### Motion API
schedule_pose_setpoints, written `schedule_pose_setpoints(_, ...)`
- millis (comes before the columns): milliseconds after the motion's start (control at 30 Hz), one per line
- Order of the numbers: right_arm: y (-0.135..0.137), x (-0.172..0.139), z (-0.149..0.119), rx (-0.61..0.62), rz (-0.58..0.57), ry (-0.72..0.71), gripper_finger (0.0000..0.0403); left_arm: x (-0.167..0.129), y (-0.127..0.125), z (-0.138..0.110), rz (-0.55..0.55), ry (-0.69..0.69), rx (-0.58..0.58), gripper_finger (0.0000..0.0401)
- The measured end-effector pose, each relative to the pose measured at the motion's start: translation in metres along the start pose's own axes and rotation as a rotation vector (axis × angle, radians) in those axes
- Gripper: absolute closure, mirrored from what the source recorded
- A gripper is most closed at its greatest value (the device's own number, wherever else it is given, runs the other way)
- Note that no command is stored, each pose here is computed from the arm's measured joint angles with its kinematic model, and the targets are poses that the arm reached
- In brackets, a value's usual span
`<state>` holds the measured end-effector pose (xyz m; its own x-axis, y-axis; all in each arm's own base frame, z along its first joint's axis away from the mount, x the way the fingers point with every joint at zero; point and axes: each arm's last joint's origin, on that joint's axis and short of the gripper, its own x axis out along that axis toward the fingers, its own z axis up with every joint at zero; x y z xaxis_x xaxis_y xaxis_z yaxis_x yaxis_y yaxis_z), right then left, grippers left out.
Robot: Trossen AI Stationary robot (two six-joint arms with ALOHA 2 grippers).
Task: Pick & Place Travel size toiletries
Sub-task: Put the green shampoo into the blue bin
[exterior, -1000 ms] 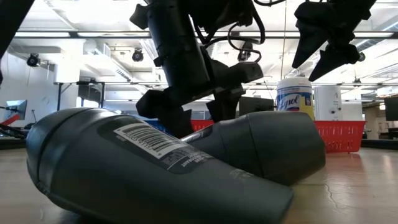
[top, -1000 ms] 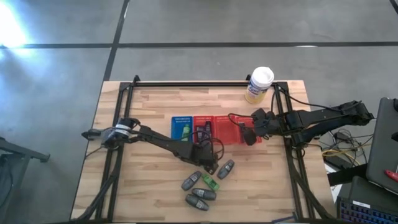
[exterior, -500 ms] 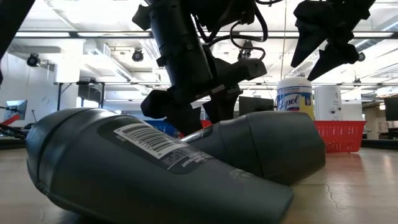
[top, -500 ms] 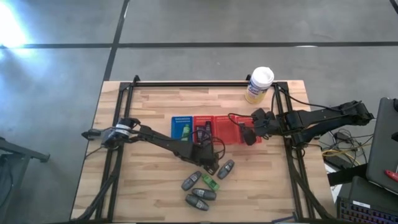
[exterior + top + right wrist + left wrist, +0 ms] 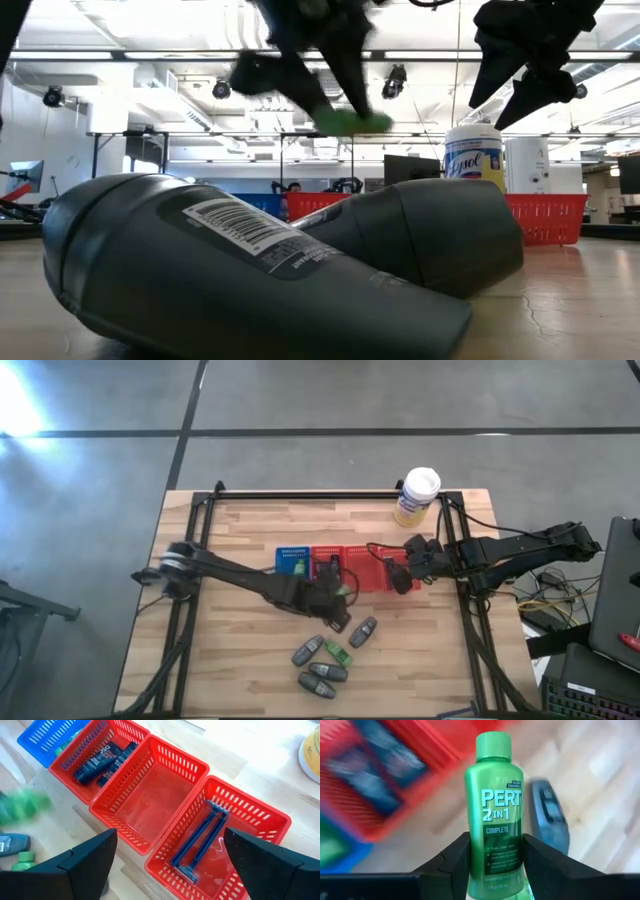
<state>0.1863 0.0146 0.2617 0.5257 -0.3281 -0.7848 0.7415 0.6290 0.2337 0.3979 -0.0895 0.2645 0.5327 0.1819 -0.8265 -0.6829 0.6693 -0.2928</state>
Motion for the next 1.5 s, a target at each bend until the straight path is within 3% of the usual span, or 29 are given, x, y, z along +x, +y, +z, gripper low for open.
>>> schedule_pose_setpoints(133, 0.000, 0.000, 0.000, 0.000, 0.002, 0.002, 0.0039, -0.037, 0.023, 0.002, 0.153, -0.077, -0.076, 0.0241)
schedule_pose_setpoints(267, 0.000, 0.000, 0.000, -0.001, 0.002, 0.002, 0.0039, -0.051, 0.057, -0.001, 0.292, -0.084, -0.177, 0.0241)
schedule_pose_setpoints(533, 0.001, 0.000, 0.000, -0.001, 0.004, -0.005, 0.0039, -0.020, 0.120, -0.017, 0.168, -0.042, -0.412, 0.0241)
schedule_pose_setpoints(700, 0.000, 0.000, 0.000, 0.000, 0.004, -0.005, 0.0039, -0.011, 0.146, -0.026, 0.132, -0.070, -0.507, 0.0241)
schedule_pose_setpoints(967, 0.000, 0.000, 0.001, 0.002, 0.001, -0.014, 0.0039, -0.006, 0.155, -0.033, 0.162, -0.067, -0.520, 0.0235)
schedule_pose_setpoints(1200, 0.001, 0.000, 0.001, 0.002, 0.000, -0.015, 0.0039, -0.005, 0.156, -0.029, 0.187, -0.145, -0.543, 0.0201)
schedule_pose_setpoints(1500, 0.001, 0.000, 0.001, 0.002, 0.001, -0.015, 0.0039, -0.010, 0.153, -0.028, 0.144, -0.111, -0.527, 0.0166)
